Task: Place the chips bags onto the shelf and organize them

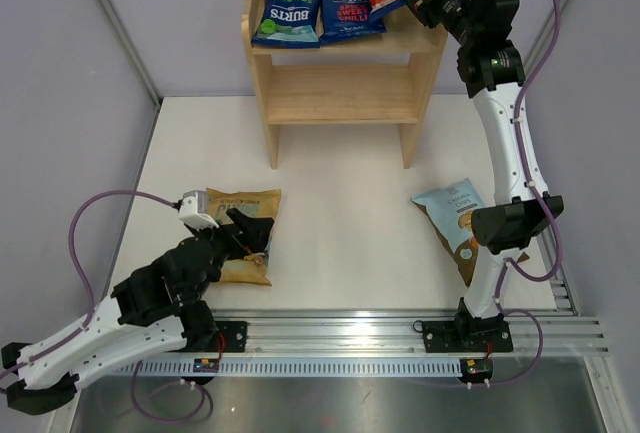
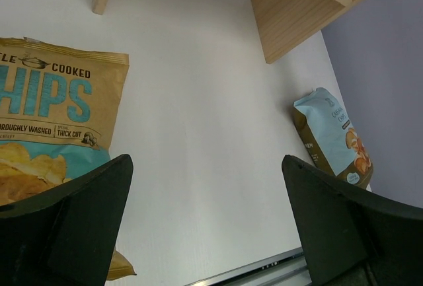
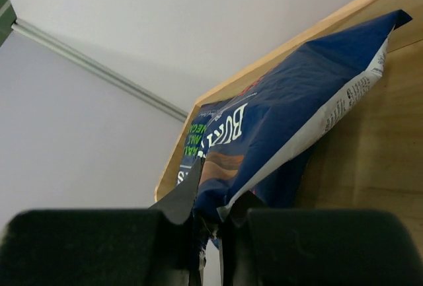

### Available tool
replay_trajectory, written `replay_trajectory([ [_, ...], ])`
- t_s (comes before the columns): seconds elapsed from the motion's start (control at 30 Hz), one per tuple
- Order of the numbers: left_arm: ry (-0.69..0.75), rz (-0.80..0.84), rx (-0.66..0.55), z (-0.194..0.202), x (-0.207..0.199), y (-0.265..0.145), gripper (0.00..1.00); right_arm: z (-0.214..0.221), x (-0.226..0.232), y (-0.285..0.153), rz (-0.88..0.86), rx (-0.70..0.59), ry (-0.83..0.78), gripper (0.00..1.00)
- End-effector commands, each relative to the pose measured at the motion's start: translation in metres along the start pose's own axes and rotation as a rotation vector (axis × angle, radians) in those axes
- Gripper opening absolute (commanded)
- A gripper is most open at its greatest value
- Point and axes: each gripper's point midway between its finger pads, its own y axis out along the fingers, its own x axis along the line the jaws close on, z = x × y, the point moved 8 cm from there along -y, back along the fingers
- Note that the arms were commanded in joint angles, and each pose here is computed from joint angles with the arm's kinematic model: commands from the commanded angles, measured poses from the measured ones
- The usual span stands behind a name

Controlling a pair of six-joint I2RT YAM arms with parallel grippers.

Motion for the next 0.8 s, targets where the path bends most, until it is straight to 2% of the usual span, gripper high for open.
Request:
replay_trajectory([
  [0.0, -0.001, 0.005, -0.037, -0.01, 0.0, -0.004, 0.99, -0.024, 0.024, -0.006, -0.041, -0.149, 0.008, 0.01],
  [0.27, -0.004, 0.005, -0.035, -0.007, 0.004, -0.006, 0.99, -0.026, 0.004, -0.011, 0.069, -0.271, 0.053, 0.0],
  [0.4, -0.009, 0.007, -0.035, -0.006, 0.006, -0.006, 0.99, -0.021, 0.0, -0.011, 0.086, -0.247, 0.062, 0.01],
  [0.63, -0.014, 0.009, -0.032, -0.006, 0.006, -0.008, 0.99, -0.016, -0.003, -0.021, 0.14, -0.242, 0.099, 0.12],
  [0.77, -0.024, 0.009, -0.028, -0.007, 0.005, -0.008, 0.99, -0.011, -0.004, -0.028, 0.18, -0.204, 0.137, 0.13],
])
